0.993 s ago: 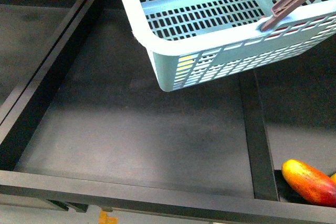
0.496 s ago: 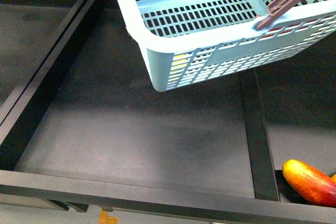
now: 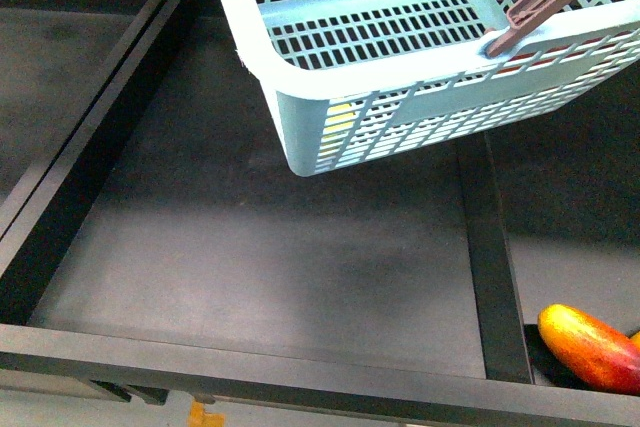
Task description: Pick lemon and mango into basket
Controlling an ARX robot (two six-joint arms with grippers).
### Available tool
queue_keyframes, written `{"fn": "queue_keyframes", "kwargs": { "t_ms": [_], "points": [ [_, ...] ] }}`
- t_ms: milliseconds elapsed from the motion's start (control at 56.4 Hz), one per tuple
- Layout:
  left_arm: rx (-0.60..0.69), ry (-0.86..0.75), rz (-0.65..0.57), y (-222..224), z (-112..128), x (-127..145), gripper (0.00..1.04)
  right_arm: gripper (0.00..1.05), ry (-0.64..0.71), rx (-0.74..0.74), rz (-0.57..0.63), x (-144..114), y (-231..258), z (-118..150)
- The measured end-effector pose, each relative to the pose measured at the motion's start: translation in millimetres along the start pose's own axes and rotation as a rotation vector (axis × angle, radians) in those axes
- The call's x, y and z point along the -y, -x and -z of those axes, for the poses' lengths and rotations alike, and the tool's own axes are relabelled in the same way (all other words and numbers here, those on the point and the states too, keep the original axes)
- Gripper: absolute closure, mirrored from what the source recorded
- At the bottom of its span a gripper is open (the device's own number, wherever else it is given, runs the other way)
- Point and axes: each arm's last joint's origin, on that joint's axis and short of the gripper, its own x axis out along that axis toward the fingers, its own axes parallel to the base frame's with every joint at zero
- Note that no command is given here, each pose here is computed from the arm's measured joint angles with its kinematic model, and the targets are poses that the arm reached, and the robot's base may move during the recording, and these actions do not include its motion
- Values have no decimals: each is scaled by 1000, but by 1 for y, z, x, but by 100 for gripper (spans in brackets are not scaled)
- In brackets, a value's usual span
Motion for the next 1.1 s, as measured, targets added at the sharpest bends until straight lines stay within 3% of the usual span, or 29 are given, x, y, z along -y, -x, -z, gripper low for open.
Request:
{"fn": "queue_keyframes", "kwargs": {
  "t_ms": [408,1099],
  "points": [
    [0,-1,0,0,0,0,100,103,0,8,-1,0,22,13],
    [0,-1,0,0,0,0,100,103,0,29,1,0,45,8]
  ]
}}
